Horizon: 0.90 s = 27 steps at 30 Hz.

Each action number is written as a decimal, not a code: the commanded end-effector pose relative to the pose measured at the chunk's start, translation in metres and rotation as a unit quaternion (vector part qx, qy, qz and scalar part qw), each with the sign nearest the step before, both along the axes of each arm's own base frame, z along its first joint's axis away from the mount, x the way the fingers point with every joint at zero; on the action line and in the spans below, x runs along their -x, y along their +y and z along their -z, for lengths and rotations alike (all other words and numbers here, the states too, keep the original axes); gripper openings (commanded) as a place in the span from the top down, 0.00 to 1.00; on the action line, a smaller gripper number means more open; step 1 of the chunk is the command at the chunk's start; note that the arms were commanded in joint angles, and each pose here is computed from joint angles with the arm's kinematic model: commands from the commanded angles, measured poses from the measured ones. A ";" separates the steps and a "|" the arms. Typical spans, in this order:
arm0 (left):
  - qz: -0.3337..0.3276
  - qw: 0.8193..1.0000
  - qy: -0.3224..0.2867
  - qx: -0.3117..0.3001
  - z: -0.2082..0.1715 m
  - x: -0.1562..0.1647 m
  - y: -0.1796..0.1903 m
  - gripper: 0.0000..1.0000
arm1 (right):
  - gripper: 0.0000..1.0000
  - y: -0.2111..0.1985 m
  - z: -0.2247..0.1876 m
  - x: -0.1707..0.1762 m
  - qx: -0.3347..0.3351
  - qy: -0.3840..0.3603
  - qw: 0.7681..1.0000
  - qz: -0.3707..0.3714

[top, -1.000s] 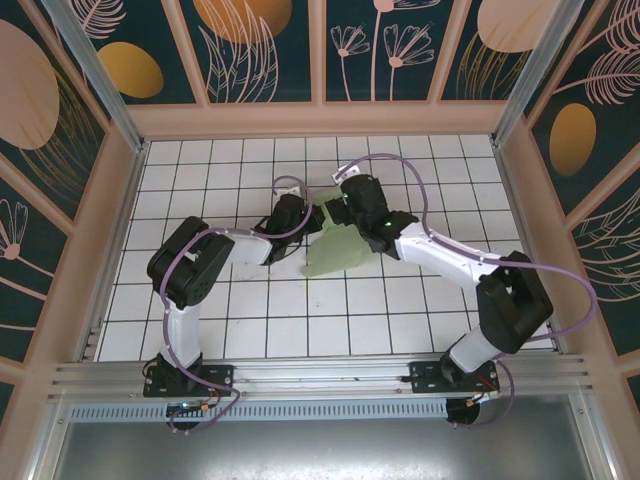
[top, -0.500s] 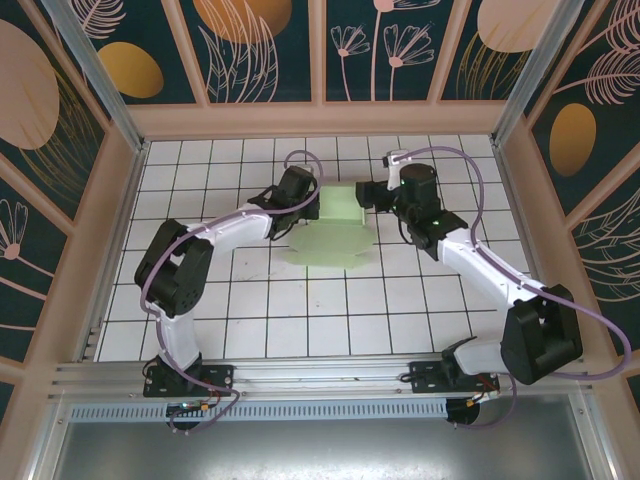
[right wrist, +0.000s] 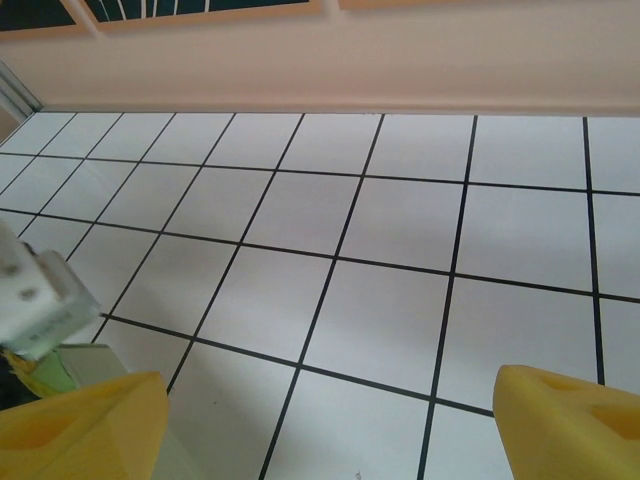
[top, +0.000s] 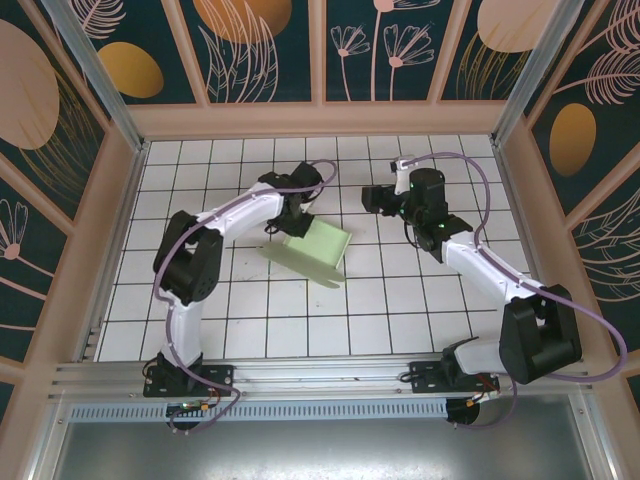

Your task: Fold the paper box

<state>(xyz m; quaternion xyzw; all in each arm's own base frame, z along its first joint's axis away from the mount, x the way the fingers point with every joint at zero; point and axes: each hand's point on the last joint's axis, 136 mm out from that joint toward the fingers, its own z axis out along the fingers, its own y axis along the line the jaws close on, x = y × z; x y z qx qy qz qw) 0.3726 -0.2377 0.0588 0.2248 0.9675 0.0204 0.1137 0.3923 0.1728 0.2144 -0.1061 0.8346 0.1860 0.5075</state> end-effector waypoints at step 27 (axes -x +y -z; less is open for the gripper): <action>-0.117 0.968 -0.213 0.070 -0.102 -0.068 0.004 0.05 | 0.15 0.011 0.030 0.011 -0.018 0.025 0.999 -0.025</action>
